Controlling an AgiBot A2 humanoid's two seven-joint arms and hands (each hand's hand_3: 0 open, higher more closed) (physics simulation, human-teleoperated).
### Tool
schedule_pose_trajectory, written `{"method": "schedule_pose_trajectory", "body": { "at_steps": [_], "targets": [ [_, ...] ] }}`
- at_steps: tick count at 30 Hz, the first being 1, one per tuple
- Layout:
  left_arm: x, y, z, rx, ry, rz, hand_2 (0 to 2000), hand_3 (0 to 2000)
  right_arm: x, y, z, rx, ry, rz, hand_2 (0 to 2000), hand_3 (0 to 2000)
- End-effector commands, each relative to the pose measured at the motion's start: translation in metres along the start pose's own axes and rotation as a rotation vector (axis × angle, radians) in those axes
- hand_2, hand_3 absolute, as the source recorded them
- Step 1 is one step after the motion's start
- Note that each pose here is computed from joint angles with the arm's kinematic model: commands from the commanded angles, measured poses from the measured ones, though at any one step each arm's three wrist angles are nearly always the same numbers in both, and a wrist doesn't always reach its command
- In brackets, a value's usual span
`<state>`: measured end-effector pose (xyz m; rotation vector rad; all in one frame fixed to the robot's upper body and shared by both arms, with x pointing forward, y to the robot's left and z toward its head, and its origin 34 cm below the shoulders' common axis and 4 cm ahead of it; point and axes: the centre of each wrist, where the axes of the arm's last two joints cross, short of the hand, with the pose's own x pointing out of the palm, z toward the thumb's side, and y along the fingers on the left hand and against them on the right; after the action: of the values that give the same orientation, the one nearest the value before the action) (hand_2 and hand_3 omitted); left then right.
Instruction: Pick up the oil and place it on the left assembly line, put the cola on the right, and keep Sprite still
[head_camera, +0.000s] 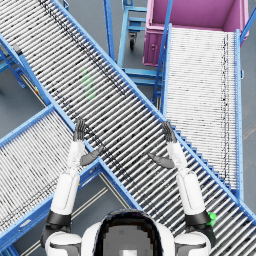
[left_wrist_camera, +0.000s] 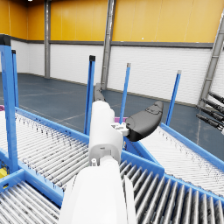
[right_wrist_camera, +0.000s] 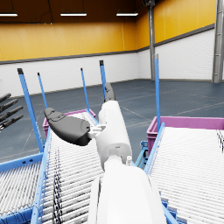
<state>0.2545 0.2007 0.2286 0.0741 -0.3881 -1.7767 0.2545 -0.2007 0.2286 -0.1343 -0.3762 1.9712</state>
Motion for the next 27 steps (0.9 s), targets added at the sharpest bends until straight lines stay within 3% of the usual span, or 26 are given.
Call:
{"method": "schedule_pose_trajectory", "body": {
  "at_steps": [1, 27],
  "targets": [
    [0.0000, 0.0000, 0.0000, 0.000, 0.000, 0.000, 0, 0, 0.0000, 0.0000, 0.0000, 0.000, 0.000, 0.000, 0, 0],
    [0.0000, 0.0000, 0.0000, 0.000, 0.000, 0.000, 0, 0, 0.0000, 0.0000, 0.0000, 0.000, 0.000, 0.000, 0, 0]
  ]
}}
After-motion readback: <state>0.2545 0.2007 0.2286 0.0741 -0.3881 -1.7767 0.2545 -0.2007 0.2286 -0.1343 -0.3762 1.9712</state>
